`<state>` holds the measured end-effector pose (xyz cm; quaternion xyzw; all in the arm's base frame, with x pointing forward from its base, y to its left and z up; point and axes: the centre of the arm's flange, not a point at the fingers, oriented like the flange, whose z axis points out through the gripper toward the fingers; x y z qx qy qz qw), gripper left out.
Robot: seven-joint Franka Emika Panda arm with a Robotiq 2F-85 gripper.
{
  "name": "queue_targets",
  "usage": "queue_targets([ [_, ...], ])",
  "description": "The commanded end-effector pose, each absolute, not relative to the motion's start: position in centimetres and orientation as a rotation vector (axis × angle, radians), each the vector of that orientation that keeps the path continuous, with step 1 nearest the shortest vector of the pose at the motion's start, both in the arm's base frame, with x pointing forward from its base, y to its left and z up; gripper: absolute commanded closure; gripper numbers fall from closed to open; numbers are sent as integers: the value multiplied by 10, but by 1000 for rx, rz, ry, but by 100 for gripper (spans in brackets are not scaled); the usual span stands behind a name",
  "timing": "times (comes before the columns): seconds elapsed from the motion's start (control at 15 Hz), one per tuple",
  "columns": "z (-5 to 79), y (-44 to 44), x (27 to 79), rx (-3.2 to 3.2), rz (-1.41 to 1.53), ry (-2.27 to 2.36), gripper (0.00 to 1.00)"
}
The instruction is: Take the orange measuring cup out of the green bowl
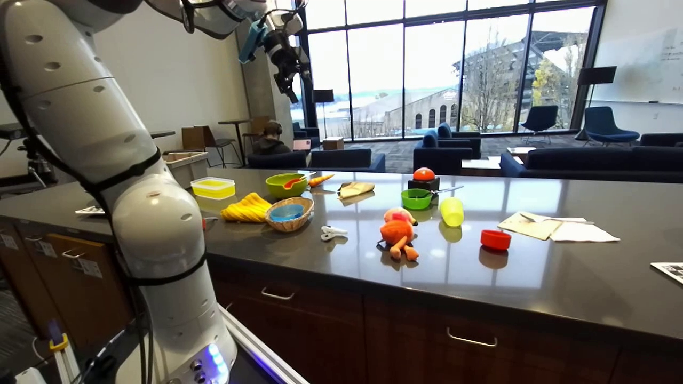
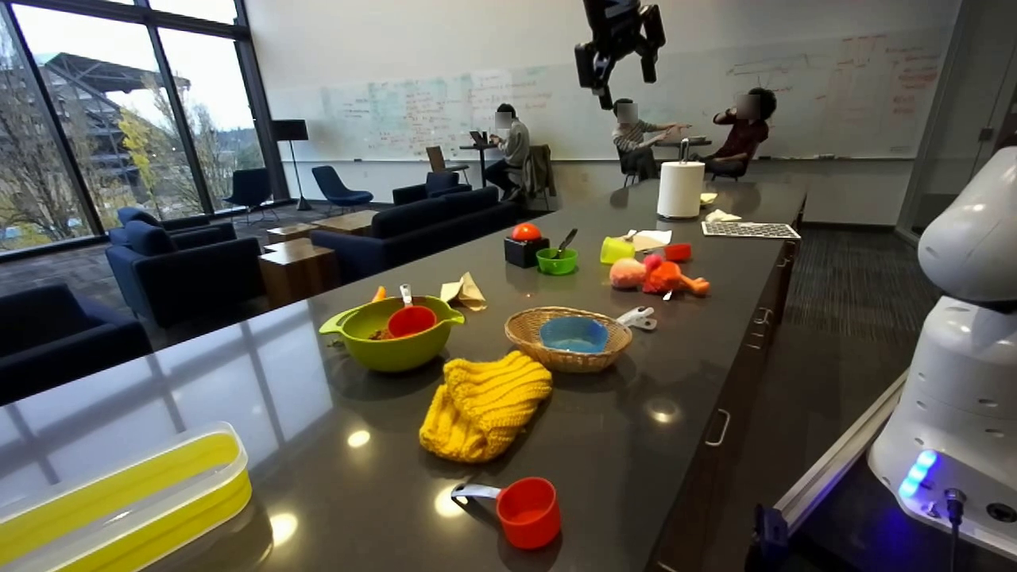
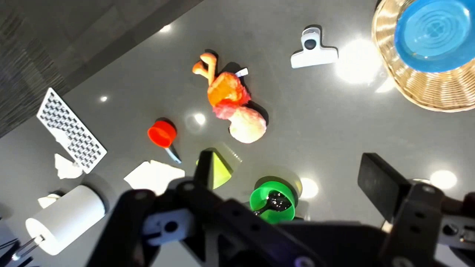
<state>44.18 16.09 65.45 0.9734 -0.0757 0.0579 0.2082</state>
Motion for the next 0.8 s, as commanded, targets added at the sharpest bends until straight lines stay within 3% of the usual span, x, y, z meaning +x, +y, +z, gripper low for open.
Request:
queue_targets([
  [0.0,680,133,449,2884,8,-193,0],
  [0.2,686,118,454,2804,-194,-391,0],
  [0.6,634,125,463,2525,-576,-338,0],
  [0.73,626,141,444,2407,-596,-373,0],
])
